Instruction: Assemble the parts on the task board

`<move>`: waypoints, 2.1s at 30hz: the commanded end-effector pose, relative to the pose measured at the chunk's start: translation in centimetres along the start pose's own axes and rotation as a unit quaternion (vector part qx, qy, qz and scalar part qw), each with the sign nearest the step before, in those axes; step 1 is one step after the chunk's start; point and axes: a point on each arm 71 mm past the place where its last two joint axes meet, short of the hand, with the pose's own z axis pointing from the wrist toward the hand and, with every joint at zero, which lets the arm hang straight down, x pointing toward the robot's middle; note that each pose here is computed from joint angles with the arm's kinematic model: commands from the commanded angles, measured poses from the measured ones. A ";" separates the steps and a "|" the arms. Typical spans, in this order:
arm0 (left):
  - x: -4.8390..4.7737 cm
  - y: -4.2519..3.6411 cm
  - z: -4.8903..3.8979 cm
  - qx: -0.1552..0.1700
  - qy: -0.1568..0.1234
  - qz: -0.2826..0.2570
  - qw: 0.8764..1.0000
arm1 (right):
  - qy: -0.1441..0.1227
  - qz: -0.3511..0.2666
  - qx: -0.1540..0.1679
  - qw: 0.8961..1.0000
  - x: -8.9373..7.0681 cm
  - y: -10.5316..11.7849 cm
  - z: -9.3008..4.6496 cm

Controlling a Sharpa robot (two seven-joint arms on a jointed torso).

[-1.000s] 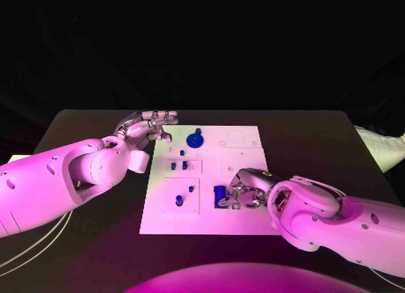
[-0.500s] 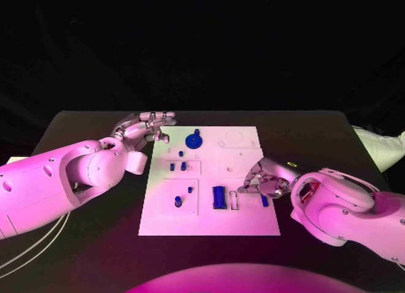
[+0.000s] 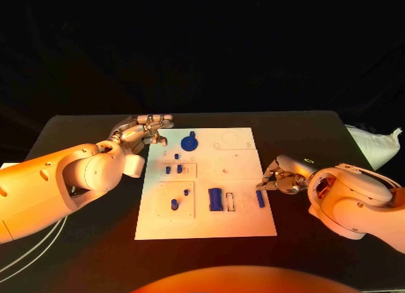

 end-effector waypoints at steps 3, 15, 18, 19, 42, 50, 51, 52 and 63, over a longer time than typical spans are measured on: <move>0.19 -0.01 -0.02 0.002 0.010 -0.002 1.000 | 0.023 -0.064 -0.001 0.998 1.2 -0.3 0.3; 0.15 0.03 -0.05 0.001 0.010 -0.002 1.000 | 0.037 -0.086 -0.005 0.996 2.5 0.0 0.7; 0.15 0.03 -0.05 0.001 0.010 -0.002 1.000 | 0.040 -0.087 -0.007 0.995 2.8 0.2 0.8; 0.14 0.03 -0.05 0.001 0.010 -0.002 1.000 | 0.041 -0.088 -0.008 0.995 2.9 0.2 0.8; 0.18 0.02 -0.05 0.002 0.010 -0.002 1.000 | 0.043 -0.222 -0.049 0.973 4.8 2.4 1.2; 0.14 0.02 -0.07 0.002 0.009 -0.001 1.000 | 0.020 -0.190 -0.054 0.980 4.7 2.7 1.2; 0.15 0.02 -0.07 0.002 0.009 -0.002 1.000 | 0.018 -0.179 -0.054 0.982 4.6 2.8 1.2; 0.16 0.02 -0.07 0.002 0.010 -0.002 1.000 | 0.016 -0.168 -0.053 0.984 4.6 2.8 1.2; 0.17 0.02 -0.06 0.002 0.009 -0.002 1.000 | 0.009 -0.056 -0.038 0.998 4.3 2.9 0.9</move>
